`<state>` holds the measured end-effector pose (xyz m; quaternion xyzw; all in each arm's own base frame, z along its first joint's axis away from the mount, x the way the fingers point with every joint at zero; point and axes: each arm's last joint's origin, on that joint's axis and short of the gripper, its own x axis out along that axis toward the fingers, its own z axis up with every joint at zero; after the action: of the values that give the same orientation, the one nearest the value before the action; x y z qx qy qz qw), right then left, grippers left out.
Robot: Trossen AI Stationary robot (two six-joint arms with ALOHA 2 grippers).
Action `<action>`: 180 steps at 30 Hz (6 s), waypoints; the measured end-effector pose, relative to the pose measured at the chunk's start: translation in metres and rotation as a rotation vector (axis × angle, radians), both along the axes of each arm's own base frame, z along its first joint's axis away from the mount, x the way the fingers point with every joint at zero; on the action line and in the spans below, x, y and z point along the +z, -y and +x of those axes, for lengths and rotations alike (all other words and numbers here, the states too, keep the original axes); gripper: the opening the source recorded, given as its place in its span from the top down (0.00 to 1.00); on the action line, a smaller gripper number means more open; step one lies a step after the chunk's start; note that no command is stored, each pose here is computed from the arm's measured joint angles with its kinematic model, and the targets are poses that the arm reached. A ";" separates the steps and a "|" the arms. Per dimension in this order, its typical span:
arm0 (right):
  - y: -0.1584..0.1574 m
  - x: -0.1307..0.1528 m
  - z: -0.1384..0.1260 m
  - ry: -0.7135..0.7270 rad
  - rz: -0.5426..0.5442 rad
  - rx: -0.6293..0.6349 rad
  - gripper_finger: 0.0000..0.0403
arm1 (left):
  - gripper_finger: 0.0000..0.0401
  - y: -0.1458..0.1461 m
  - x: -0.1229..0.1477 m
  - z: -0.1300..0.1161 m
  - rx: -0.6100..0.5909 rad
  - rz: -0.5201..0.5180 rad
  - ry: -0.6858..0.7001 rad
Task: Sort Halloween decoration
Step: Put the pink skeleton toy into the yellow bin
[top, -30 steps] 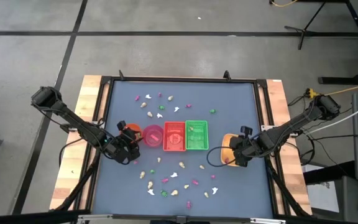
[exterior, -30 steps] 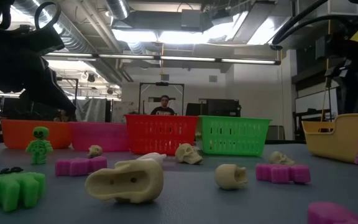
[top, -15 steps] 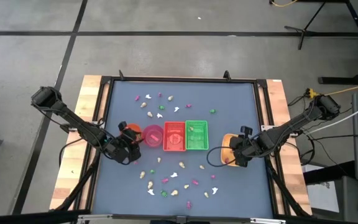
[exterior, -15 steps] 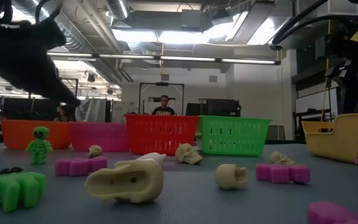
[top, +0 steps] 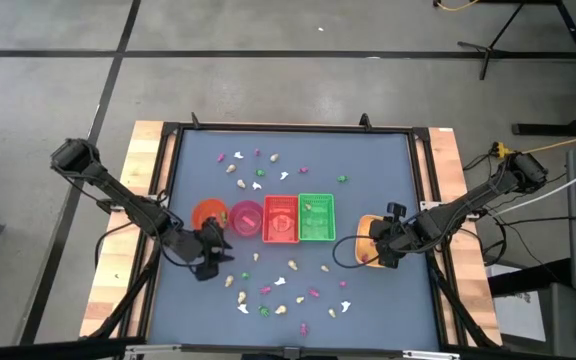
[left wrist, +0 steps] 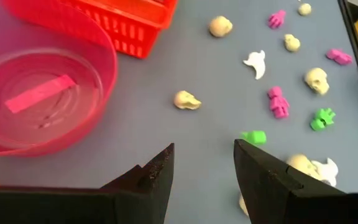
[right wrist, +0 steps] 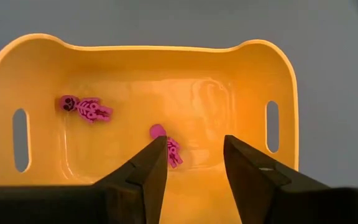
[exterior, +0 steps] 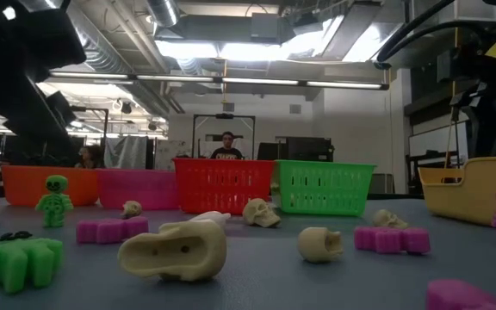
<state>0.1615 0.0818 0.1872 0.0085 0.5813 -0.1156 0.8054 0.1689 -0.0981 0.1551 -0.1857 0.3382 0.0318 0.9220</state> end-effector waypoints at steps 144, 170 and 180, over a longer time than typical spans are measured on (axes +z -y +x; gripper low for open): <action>0.075 0.035 0.212 1.165 0.118 0.363 0.61 | 0.93 -0.053 0.056 0.060 0.171 0.316 0.714; 0.075 0.039 0.213 1.186 -0.144 0.547 0.61 | 0.93 -0.054 0.060 0.059 0.231 0.309 0.749; 0.075 0.043 0.213 1.230 -0.158 0.549 0.61 | 0.93 -0.058 0.060 0.060 0.246 0.316 0.747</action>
<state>0.3740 0.0069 0.2303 -0.1341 -0.0121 0.0768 0.9879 0.2287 -0.0400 0.2154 -0.0801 -0.0528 0.1237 0.9877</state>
